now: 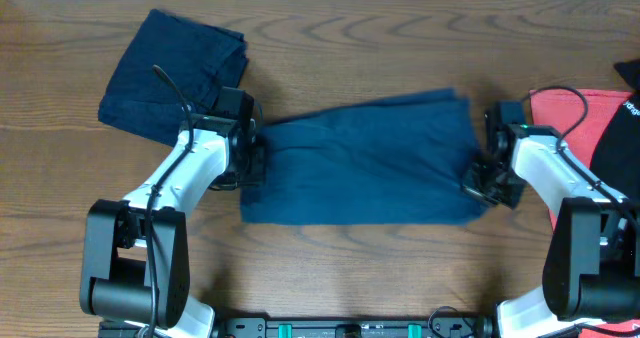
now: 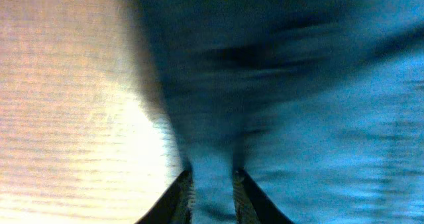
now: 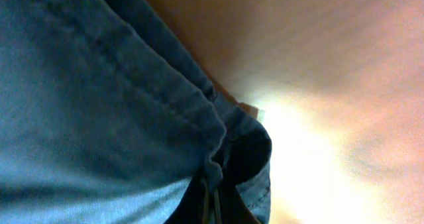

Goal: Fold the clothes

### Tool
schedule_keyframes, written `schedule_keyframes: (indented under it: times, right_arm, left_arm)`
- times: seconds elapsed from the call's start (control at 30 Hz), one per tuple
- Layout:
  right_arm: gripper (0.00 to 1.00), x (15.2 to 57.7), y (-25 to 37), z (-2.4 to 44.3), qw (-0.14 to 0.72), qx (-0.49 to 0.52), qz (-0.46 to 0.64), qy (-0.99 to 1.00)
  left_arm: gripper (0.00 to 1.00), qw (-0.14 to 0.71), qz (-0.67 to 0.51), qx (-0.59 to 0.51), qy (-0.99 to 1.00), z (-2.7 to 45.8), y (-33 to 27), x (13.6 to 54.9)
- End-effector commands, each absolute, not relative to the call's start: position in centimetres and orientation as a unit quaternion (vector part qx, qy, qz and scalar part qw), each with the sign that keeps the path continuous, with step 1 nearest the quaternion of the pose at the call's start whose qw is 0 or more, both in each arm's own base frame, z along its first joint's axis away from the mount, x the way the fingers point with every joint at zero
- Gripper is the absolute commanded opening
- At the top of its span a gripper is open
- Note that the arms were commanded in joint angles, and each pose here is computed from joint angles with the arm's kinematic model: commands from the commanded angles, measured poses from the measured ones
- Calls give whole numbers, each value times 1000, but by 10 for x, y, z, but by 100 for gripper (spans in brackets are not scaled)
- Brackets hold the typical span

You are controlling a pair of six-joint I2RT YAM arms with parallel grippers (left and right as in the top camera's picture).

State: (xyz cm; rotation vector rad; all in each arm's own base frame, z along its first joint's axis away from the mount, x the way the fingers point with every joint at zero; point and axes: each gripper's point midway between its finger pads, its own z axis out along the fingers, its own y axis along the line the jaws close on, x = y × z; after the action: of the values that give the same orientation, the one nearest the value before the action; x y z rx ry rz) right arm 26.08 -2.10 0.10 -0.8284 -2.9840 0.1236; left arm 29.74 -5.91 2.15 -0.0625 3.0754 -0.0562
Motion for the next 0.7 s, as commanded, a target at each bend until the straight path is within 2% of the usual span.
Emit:
schedule_keyframes:
  times: [0.0, 0.07, 0.2, 0.33, 0.43, 0.53, 0.6, 0.67]
  right_arm:
    - [1, 247, -64, 10, 15, -322, 120, -939]
    - [3, 244, -61, 12, 26, -302, 99, -948]
    - [35, 251, -43, 24, 11, -246, 38, -969]
    - [38, 277, -21, 59, -76, -204, -49, -975]
    - [35, 300, -3, 100, -170, -161, -114, -966]
    - [18, 315, 7, 133, -240, -143, -151, -948]
    - [10, 319, 9, 140, -254, -155, -159, -941]
    - [5, 321, 13, 138, -252, -165, -165, -939]
  left_arm:
    - [19, 34, 8, -20, 999, 21, -49, 299]
    - [19, 37, 7, -20, 999, 21, -49, 300]
    - [19, 34, -35, -19, 999, 25, -64, 300]
    - [19, 45, -107, -13, 993, 44, -88, 305]
    - [19, 63, -166, 8, 984, 65, -108, 307]
    - [13, 90, -195, 22, 976, 84, -120, 309]
    - [11, 111, -199, 34, 973, 92, -126, 313]
    - [9, 129, -205, 50, 969, 97, -136, 318]
